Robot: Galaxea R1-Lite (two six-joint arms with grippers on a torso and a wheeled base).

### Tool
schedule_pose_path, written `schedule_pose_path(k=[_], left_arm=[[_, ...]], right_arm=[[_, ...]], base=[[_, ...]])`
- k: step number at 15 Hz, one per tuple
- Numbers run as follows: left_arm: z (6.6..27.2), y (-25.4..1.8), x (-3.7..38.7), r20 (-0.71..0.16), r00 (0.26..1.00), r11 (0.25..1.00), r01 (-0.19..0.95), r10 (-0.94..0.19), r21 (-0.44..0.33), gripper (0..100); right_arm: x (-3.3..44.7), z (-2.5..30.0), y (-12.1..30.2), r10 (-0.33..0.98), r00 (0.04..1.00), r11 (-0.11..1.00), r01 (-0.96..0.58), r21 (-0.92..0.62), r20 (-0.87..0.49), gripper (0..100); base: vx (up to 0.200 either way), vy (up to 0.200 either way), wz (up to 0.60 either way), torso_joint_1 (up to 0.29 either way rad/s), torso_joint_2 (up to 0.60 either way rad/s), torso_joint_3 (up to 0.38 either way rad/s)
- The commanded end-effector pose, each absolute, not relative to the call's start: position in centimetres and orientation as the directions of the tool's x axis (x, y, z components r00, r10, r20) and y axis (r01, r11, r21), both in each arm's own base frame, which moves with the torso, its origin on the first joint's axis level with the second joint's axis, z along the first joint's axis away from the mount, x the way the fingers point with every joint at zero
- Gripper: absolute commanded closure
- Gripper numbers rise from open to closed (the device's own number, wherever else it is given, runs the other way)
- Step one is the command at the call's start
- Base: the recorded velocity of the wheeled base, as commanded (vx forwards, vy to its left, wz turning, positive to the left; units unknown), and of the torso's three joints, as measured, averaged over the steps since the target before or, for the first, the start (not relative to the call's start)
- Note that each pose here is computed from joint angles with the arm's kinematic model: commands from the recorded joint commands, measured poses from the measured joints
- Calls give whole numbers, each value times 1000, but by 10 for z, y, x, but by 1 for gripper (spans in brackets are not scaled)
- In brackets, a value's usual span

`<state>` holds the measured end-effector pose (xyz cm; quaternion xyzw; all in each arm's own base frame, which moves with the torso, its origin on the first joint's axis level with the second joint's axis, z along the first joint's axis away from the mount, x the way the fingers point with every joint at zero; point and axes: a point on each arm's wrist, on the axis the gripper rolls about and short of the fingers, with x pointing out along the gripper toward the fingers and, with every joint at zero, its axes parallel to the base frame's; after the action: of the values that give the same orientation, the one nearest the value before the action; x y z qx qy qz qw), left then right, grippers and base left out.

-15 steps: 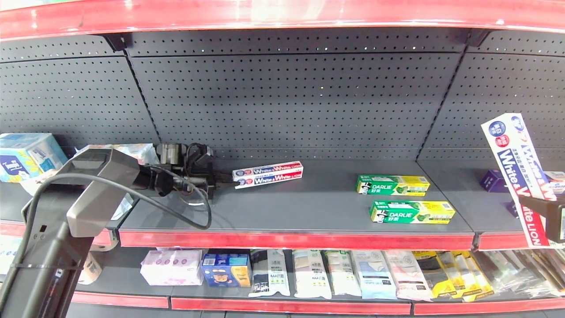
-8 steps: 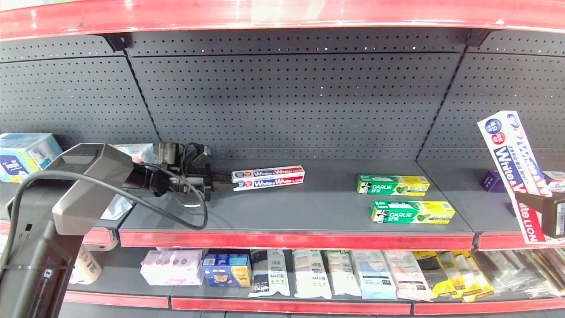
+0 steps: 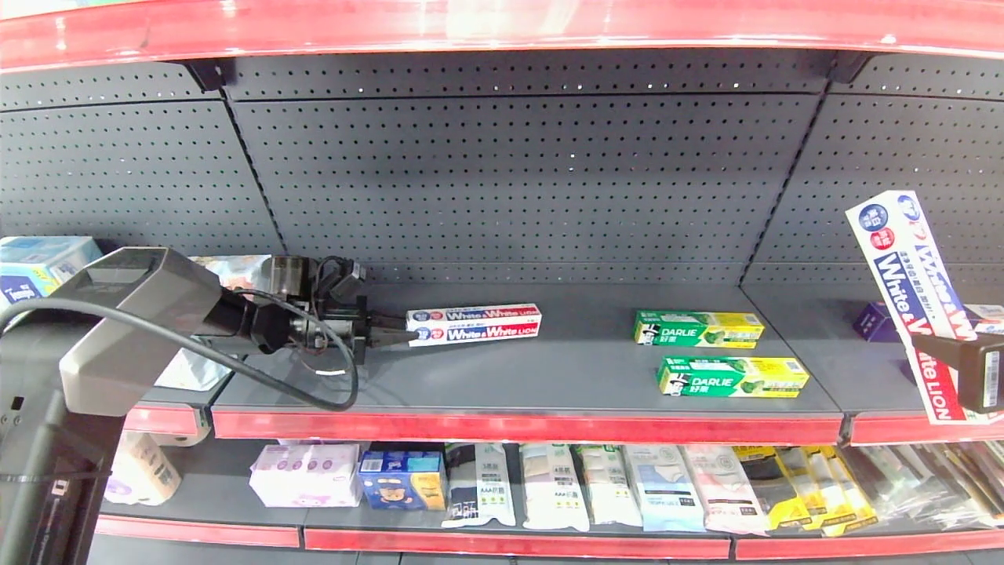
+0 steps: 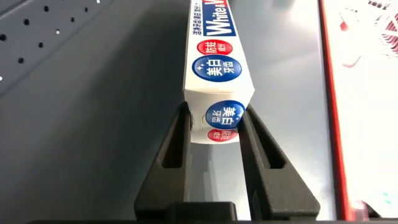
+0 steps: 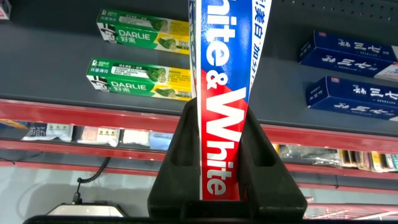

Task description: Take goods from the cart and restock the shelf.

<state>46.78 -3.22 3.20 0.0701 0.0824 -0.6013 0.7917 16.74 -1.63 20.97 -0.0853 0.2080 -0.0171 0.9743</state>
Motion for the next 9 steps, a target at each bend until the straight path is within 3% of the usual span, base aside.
schedule_pose_path(k=[1, 9], left_arm=[[38, -32, 462, -214, 262, 266, 964, -941, 9, 100], [42, -29, 447, -197, 228, 237, 971, -954, -22, 100]], right_arm=[[169, 209, -16, -67, 912, 985, -5, -173, -405, 100], [172, 209, -16, -59, 910, 986, -12, -168, -411, 100]], base=[[0, 0, 0, 0, 0, 0], [0, 0, 0, 0, 0, 0]])
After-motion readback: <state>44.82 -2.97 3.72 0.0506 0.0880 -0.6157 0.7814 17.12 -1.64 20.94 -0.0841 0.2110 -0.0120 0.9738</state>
